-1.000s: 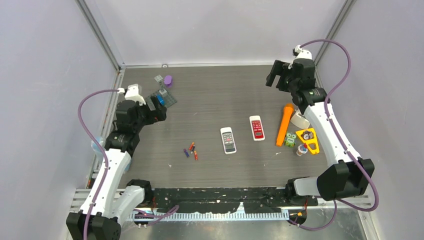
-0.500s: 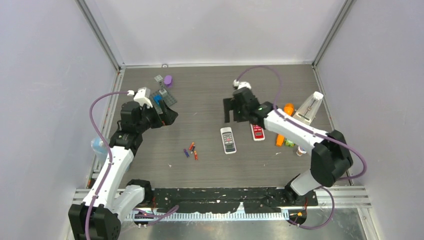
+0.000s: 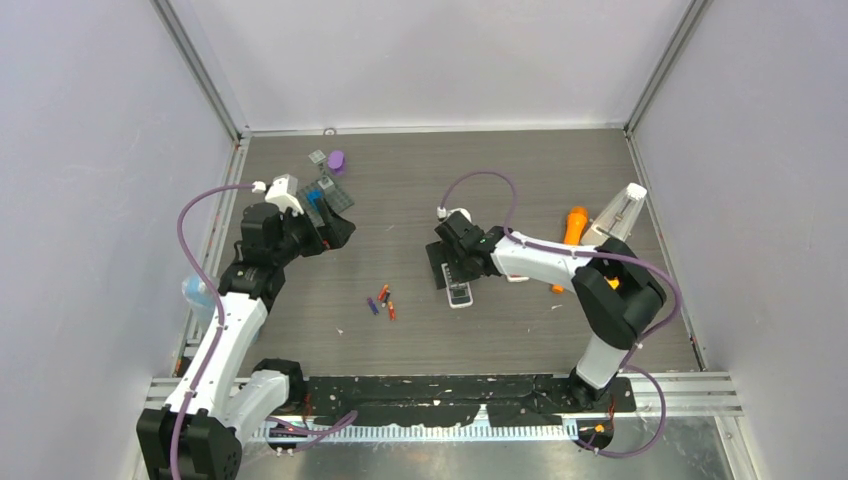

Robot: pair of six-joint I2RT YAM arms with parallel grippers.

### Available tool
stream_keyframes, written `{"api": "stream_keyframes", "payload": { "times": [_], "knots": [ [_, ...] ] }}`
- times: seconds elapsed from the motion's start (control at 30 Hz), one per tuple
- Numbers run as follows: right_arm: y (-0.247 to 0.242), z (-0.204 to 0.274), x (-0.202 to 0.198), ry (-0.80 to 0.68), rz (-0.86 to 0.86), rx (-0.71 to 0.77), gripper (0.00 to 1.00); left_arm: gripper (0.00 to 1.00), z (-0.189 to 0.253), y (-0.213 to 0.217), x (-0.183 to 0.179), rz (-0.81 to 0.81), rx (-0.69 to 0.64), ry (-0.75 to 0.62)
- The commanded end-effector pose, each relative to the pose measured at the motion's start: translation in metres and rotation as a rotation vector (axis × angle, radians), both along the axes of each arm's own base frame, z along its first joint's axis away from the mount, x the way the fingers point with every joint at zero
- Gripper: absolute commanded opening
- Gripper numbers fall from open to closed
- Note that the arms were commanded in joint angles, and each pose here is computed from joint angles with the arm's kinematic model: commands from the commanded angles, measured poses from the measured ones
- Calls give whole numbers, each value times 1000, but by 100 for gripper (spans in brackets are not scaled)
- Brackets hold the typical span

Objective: Load the batteries into the remote control

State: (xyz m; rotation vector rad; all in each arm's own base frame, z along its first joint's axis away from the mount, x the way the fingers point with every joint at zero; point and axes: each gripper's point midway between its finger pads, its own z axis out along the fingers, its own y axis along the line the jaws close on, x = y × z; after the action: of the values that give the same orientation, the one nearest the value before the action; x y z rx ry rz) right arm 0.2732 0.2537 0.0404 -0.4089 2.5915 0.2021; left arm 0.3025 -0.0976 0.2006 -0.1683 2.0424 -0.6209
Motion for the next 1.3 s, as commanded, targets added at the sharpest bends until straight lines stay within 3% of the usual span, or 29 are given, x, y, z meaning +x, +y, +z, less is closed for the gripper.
{"api": "stream_keyframes", "payload": {
  "times": [0.0, 0.13, 0.27, 0.53, 0.67, 0.8, 0.9, 1.1, 1.27],
  "knots": [
    [10, -2, 10, 0, 5, -1, 96, 98, 9, 1, 4, 16, -15, -35],
    [1, -11, 15, 3, -34, -63, 99, 98, 11, 0, 3, 14, -21, -41],
    [-5, -18, 18, 4, -69, -103, 94, 98, 10, 1, 2, 18, -26, -40],
    [-3, -8, 21, -27, -92, -75, 59, 97, 30, 14, -1, 96, -18, -136],
    [8, 22, 37, -107, -88, 3, 50, 97, 47, 15, -7, 101, -32, -209],
    [26, 78, 56, -203, -80, 179, 49, 97, 62, 6, -13, 68, -94, -253],
    [46, 139, 65, -258, -63, 418, 49, 97, 77, -3, -18, 41, -172, -255],
    [74, 264, 69, -333, 1, 902, 49, 97, 127, -48, -33, -195, -420, -333],
    [91, 325, 57, -298, 37, 1147, 49, 99, 160, -83, -50, -411, -505, -430]
  ]
}}
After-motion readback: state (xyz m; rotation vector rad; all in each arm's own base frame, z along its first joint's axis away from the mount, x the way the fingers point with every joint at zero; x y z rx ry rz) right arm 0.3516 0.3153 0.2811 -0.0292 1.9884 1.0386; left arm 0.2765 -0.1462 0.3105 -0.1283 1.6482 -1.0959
